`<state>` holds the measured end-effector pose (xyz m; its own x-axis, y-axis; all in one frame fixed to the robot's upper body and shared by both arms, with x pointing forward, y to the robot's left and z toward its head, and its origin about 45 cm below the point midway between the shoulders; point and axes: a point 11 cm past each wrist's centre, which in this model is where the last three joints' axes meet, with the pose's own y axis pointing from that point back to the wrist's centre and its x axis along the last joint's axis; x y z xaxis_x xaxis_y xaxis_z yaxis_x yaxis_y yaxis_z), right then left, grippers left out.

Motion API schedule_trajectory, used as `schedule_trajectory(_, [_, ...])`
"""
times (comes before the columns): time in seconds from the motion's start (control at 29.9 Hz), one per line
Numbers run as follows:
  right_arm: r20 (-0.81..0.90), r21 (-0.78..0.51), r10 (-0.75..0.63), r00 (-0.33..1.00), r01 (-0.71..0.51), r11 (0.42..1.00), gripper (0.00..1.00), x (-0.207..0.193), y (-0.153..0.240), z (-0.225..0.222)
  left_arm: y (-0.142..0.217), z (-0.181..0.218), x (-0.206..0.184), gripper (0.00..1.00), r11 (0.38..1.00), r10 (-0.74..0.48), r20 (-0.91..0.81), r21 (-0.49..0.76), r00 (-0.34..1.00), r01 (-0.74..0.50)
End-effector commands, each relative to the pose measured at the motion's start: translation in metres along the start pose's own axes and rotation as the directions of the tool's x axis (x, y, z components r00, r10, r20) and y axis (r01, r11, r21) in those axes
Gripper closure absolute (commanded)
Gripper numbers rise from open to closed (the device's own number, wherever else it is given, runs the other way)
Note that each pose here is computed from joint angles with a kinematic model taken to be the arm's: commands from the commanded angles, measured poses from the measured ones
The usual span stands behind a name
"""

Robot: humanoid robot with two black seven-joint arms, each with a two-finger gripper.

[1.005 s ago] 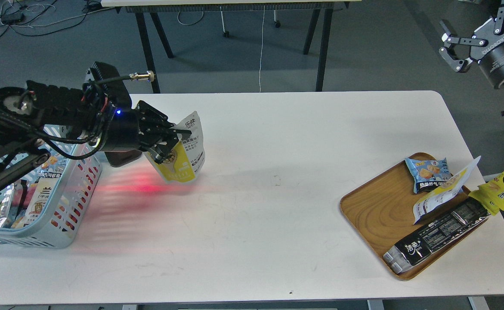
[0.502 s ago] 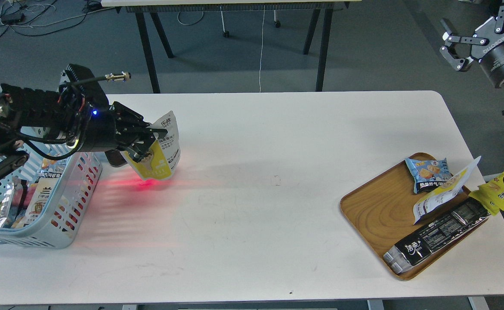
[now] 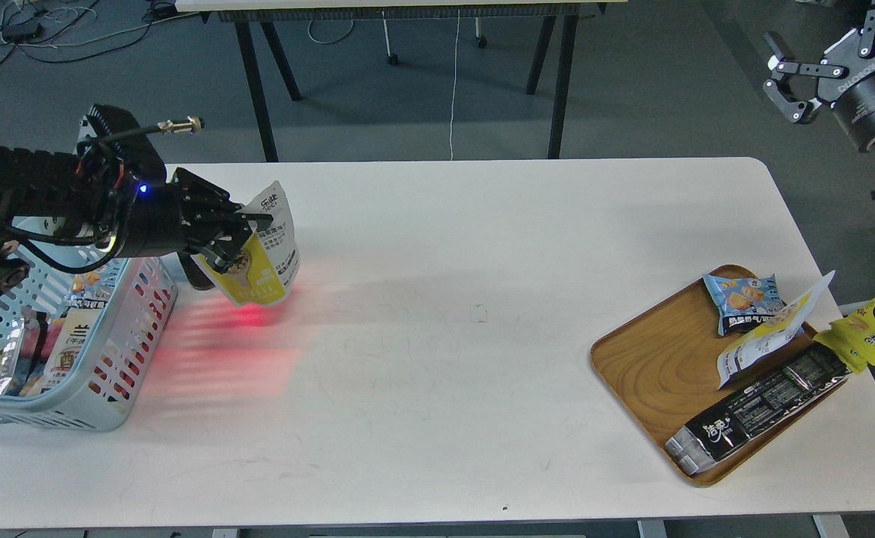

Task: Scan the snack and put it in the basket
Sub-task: 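Lift the bag with the left gripper and hold it over the scanner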

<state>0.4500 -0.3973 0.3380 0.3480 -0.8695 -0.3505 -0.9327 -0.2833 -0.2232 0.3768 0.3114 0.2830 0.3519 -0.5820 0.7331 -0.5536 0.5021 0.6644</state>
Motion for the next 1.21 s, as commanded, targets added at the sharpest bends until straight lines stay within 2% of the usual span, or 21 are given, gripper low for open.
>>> schedule_trajectory(0.0, [0.001,0.0,-0.001,1.0,0.001,1.0,0.01,-0.0006,-0.0003,0.0,0.0002,0.0001,0.0005,1.0,1.0,0.0,0.001,0.0,1.0,0.0])
schedule_trajectory(1.17, [0.005,0.003,-0.01,1.0,0.01,1.0,0.01,-0.0042,-0.0037,0.0007,-0.0039,0.0057,-0.0054,1.0,1.0,-0.01,-0.002,-0.017,1.0,0.01])
